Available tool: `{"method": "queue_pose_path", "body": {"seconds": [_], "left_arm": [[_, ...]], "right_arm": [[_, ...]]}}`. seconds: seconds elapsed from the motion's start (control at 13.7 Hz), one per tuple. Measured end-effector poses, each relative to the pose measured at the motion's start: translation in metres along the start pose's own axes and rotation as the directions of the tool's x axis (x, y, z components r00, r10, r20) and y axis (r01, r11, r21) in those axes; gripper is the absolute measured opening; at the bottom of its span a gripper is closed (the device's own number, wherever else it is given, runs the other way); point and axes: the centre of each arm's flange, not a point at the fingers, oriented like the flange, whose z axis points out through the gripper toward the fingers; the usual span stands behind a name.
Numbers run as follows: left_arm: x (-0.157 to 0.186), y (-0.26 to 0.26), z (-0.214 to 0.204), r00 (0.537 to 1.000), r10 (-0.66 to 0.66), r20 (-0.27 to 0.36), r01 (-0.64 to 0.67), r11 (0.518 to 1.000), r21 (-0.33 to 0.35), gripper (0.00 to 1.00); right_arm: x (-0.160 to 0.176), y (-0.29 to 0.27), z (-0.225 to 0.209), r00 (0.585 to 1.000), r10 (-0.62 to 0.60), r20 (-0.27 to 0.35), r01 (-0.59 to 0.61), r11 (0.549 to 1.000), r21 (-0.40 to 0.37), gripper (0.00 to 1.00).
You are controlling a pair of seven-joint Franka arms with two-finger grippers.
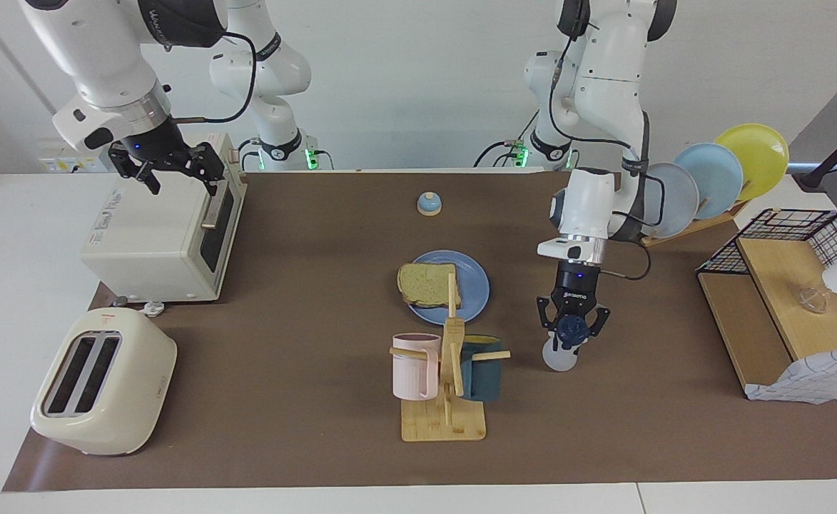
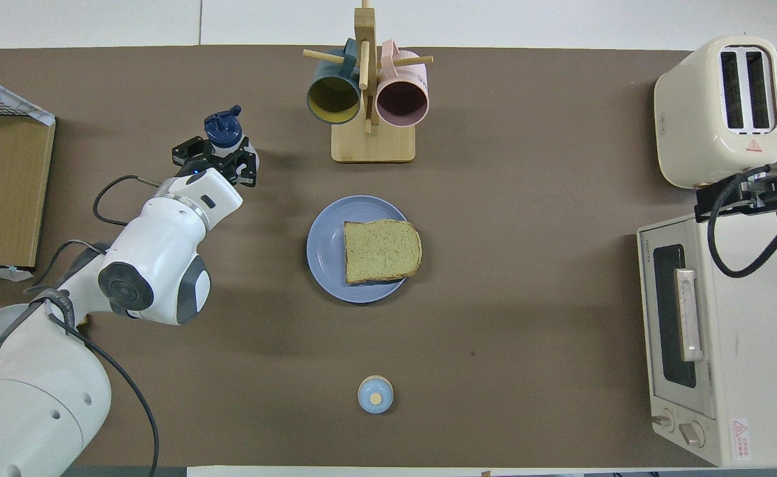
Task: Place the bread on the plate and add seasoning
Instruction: 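Carry the bottle with the left gripper and lower it beside the mug stand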
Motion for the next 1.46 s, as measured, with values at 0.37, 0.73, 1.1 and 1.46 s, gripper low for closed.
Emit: {"method": "queue_pose_path", "body": {"seconds": [0.37, 0.73, 1.1, 1.46], "left_arm": [[-0.001, 0.000, 0.001, 1.000, 0.001, 0.002, -0.001, 1.000, -0.001, 0.37], [-0.002, 0.000, 0.002, 1.000, 0.002, 0.004, -0.002, 1.000, -0.001, 0.38], [-0.004, -0.002, 0.002, 1.000, -0.001, 0.009, 0.001, 1.000, 0.002, 0.97], [-0.016, -0.001, 0.003, 0.999, -0.002, 0.032, 0.002, 1.000, 0.000, 1.00]], "right_arm": [[0.000, 0.000, 0.000, 1.000, 0.000, 0.000, 0.000, 1.000, 0.000, 1.00], [0.000, 0.000, 0.000, 1.000, 0.000, 0.000, 0.000, 1.000, 0.000, 1.00], [0.000, 0.000, 0.000, 1.000, 0.000, 0.000, 0.000, 1.000, 0.000, 1.00], [0.000, 0.000, 0.000, 1.000, 0.000, 0.000, 0.000, 1.000, 0.000, 1.00]]}}
